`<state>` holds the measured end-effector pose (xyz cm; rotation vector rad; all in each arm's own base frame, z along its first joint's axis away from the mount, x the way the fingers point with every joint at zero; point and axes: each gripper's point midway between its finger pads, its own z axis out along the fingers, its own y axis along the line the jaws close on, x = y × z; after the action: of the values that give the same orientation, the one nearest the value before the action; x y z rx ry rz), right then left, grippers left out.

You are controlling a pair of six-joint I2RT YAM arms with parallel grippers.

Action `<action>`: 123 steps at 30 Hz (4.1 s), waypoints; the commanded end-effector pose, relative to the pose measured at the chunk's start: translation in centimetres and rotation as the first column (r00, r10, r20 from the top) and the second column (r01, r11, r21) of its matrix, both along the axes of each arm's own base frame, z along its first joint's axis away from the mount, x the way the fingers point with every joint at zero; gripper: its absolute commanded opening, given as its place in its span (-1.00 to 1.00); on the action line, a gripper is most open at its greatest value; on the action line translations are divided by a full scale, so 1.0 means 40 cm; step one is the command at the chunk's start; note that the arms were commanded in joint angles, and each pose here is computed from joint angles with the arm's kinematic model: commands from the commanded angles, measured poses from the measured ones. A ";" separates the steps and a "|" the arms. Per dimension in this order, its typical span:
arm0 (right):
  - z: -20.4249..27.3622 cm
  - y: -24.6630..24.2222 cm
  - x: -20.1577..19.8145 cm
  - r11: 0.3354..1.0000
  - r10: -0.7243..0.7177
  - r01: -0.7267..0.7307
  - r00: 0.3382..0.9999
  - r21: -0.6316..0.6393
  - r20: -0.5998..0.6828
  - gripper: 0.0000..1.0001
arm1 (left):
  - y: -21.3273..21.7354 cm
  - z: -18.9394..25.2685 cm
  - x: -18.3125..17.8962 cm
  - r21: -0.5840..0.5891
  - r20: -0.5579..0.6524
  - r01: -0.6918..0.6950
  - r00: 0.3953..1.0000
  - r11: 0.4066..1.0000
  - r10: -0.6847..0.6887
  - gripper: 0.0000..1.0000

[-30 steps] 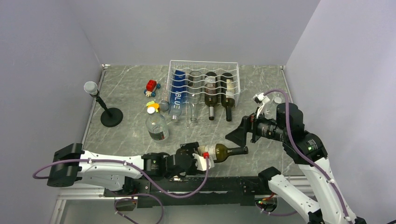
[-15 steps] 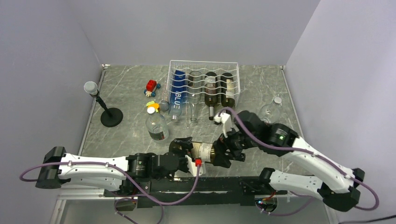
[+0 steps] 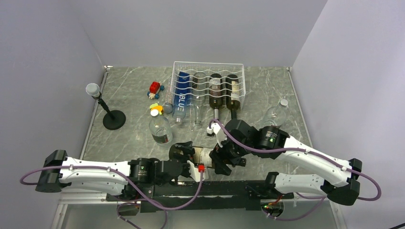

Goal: Put the wine bottle on the wine rack

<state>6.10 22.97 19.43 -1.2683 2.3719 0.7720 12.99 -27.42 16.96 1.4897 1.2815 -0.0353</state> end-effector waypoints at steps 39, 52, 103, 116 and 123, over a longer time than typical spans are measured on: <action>0.022 0.034 0.019 0.999 -0.024 0.022 0.998 0.034 0.059 -1.00 | 0.051 0.206 0.068 -0.340 0.072 -0.212 0.966 0.916 0.250 0.43; 0.125 -0.041 0.123 0.937 -0.350 0.340 0.913 0.085 0.210 -1.00 | 0.050 0.147 0.090 -0.275 0.129 -0.274 0.939 0.922 0.318 0.99; 0.130 -0.242 0.804 0.409 -0.907 0.796 0.304 0.446 0.291 -1.00 | 0.146 0.445 0.067 -0.677 -0.482 -0.567 0.823 0.470 0.300 0.99; 0.008 -0.238 0.899 0.382 -0.919 0.836 0.301 0.393 0.253 -1.00 | 0.173 0.438 0.064 -0.681 -0.513 -0.584 0.811 0.443 0.281 0.99; -0.019 -0.255 0.937 0.341 -0.933 0.854 0.256 0.394 0.253 -1.00 | 0.194 0.441 0.065 -0.682 -0.527 -0.597 0.802 0.422 0.282 0.99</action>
<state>38.56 13.15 12.56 0.0837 2.3095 0.1910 15.52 -20.32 34.25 0.3096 1.5828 -0.4884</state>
